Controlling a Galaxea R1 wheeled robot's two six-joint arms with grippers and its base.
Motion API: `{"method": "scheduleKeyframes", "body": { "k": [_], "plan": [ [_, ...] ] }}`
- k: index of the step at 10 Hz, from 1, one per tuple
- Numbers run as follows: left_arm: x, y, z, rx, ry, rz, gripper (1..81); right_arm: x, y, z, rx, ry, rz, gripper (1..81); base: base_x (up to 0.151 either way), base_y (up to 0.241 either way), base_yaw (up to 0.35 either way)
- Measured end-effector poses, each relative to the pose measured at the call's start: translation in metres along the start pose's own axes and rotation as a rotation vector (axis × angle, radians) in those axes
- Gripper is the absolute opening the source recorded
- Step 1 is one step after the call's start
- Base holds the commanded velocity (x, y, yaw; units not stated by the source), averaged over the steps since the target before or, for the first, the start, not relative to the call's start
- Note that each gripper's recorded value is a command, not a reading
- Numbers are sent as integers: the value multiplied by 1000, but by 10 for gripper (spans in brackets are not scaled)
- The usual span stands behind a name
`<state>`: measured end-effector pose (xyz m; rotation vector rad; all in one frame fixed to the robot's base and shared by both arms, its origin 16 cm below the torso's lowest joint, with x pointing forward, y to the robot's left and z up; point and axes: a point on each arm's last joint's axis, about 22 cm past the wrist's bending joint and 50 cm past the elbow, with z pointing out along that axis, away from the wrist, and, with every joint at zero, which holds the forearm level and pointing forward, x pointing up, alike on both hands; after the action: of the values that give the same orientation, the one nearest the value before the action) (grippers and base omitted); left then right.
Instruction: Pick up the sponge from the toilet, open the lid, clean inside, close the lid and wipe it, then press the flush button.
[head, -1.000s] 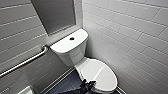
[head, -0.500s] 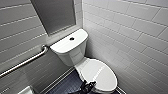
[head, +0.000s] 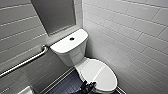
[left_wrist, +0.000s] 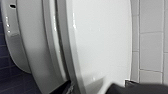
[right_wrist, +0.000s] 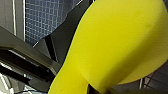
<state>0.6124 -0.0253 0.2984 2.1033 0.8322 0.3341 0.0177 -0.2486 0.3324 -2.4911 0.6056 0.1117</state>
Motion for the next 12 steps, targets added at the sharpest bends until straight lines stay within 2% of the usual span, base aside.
{"method": "scheduleKeyframes", "body": {
  "k": [2,3,4,5,6,9,12],
  "plan": [
    [-2,2,0,-3,-5,-1,811,3,-2,3,4,5,1,10,0,0,0],
    [-11,4,1,0,-33,-8,811,3,-2,3,2,6,2,10,0,0,0],
    [-41,-5,1,49,-125,-36,811,4,0,2,0,7,1,10,0,0,0],
    [-68,-33,-9,95,-174,-69,811,2,1,5,-4,7,0,10,0,0,0],
    [-70,-47,-17,115,-183,-82,811,0,-2,7,-1,6,2,10,0,0,0],
    [-33,-9,-7,52,-135,-66,811,0,-1,9,-3,7,2,10,0,0,0],
    [-47,-2,-15,26,-174,-88,811,0,0,8,-4,7,1,10,0,0,0]
  ]
}}
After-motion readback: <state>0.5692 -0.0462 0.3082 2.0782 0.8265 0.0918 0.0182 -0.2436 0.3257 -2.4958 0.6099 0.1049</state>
